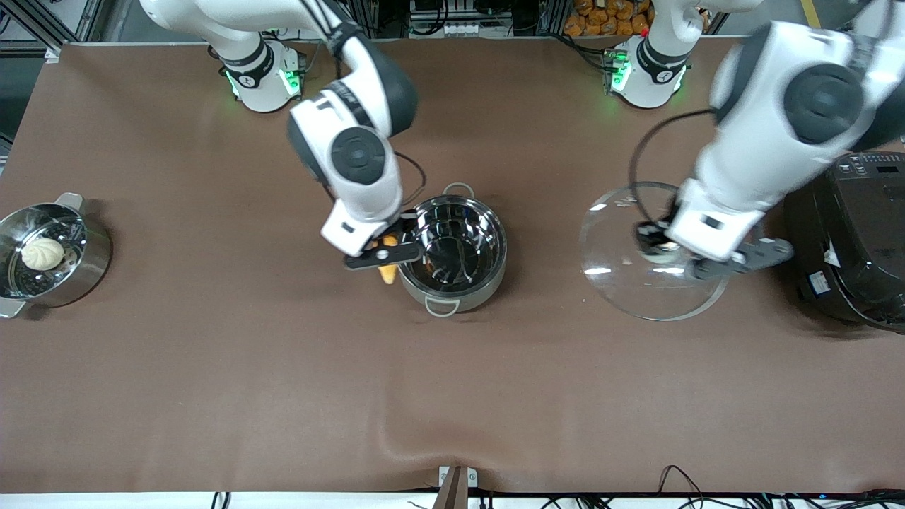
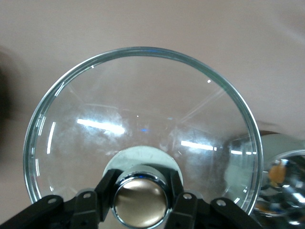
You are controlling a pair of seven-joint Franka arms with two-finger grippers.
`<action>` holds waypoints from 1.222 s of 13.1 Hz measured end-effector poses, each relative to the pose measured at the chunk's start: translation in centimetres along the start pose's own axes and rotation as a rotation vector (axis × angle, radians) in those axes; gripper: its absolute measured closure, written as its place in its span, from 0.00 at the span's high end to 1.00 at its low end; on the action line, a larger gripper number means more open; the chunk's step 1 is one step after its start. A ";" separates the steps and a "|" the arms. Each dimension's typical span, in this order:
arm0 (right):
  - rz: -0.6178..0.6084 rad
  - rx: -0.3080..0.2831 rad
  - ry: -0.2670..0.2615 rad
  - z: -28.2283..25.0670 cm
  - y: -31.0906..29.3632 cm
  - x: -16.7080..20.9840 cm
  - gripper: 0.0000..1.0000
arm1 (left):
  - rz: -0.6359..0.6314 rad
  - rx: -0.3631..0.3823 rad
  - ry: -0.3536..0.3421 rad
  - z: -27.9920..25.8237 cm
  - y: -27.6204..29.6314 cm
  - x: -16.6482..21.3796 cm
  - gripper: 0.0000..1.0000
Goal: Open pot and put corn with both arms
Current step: 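Lower the corn into the pot with the right gripper while the left sets lid down, then open the right gripper to release the corn while the left gripper releases the lid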
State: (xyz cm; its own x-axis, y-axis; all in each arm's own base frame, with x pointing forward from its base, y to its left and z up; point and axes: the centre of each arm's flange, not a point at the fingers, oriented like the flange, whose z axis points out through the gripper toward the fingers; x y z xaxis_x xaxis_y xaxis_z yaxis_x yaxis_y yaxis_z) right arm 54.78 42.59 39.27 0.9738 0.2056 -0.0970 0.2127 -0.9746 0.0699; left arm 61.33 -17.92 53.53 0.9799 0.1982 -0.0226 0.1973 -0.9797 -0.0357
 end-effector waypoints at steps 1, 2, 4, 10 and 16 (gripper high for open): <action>-0.024 -0.004 0.020 0.6 -1.7 0.1 0.37 | 0.006 0.002 -0.008 1.2 -1.7 0.9 0.50; -0.041 0.000 0.042 1.4 -3.1 0.3 0.37 | 0.009 0.000 -0.007 2.8 -2.8 1.7 0.50; -0.056 0.005 0.087 2.7 -4.2 1.2 0.37 | 0.026 -0.004 -0.004 6.7 -4.1 2.4 0.50; -0.136 -0.034 0.183 5.4 -7.3 1.9 0.37 | 0.083 -0.007 -0.009 12.4 -10.5 4.3 0.50; -0.231 -0.101 0.194 7.5 -11.5 -0.4 0.43 | 0.091 -0.014 -0.003 17.2 -11.4 3.8 0.50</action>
State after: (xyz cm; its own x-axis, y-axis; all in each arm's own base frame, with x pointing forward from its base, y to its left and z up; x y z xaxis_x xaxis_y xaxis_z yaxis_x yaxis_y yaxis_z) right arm 51.36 53.06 31.09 0.8938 0.4432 0.0687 0.4277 -0.8883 0.1673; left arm 62.34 -5.44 36.69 0.9937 0.1089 -0.0278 0.1083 -0.9939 -0.0196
